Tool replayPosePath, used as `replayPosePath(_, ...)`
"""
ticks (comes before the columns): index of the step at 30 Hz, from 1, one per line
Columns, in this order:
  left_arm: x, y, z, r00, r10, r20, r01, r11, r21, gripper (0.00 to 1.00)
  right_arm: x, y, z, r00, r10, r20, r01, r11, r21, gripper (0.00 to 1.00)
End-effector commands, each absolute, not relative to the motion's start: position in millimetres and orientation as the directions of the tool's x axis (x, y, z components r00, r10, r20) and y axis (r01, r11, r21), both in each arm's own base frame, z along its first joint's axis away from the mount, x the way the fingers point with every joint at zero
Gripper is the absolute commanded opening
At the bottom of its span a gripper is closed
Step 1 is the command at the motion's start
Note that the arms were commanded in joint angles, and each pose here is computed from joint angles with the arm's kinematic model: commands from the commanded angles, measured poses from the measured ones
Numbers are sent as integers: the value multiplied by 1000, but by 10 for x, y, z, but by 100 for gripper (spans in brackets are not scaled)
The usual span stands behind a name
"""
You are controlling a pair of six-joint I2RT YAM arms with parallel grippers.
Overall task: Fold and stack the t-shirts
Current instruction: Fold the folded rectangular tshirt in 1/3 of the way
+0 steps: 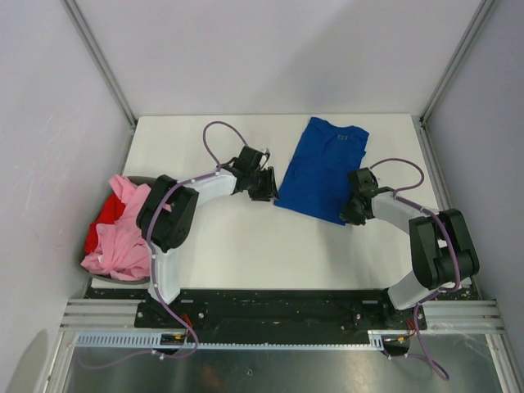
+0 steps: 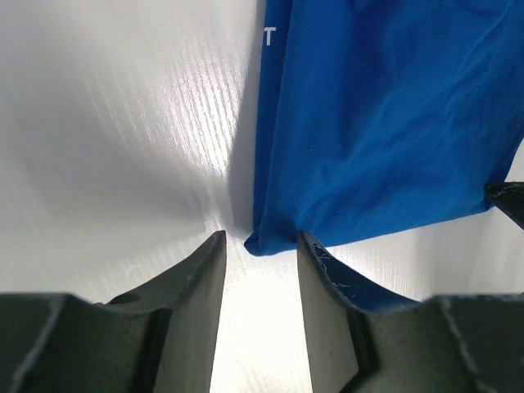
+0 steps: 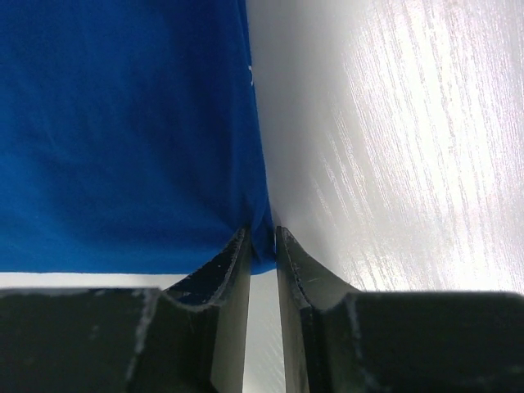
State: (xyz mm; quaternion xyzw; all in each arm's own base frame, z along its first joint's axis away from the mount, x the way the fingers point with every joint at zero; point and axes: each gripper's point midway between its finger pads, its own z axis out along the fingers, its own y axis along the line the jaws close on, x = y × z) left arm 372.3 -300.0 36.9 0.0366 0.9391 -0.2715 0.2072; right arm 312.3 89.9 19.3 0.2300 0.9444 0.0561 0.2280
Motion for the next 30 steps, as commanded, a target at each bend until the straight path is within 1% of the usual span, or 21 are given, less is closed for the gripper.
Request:
replayPosePath(1, 3769, -3093, 460, -898, -48, -438, 202, 839, -506, 43, 3113, 887, 147, -795, 460, -397, 419, 888, 189, 22)
replayPosePath(6, 3682, -3109, 410, -910, -52, -411, 184, 837, -515, 36, 3124, 865, 142, -795, 458, -397, 418, 889, 189, 22)
replayPosePath(9, 3601, -3137, 374, -917, -48, -396, 178, 839, -514, 30, 3146, 842, 149, -794, 456, -402, 413, 890, 193, 19)
replayPosePath(15, 3297, -3170, 309, -935, -62, -350, 136, 848, -513, 9, 3143, 829, 201, -805, 437, -400, 386, 899, 205, 9)
replayPosePath(18, 3107, -3116, 336, -935, -79, -345, 113, 858, -501, 3, 3069, 858, 212, -826, 415, -381, 363, 909, 205, 4)
replayPosePath(23, 2670, -3031, 380, -934, -85, -346, 99, 872, -480, 1, 2807, 1019, 272, -866, 356, -350, 291, 930, 225, 2)
replayPosePath(26, 2405, -2989, 378, -933, -90, -348, 90, 878, -470, 1, 2582, 1044, 289, -884, 330, -331, 267, 938, 221, 2)
replayPosePath(30, 2074, -2919, 336, -938, -97, -332, 74, 881, -467, 2, 2280, 1107, 337, -901, 317, -295, 244, 935, 258, 3)
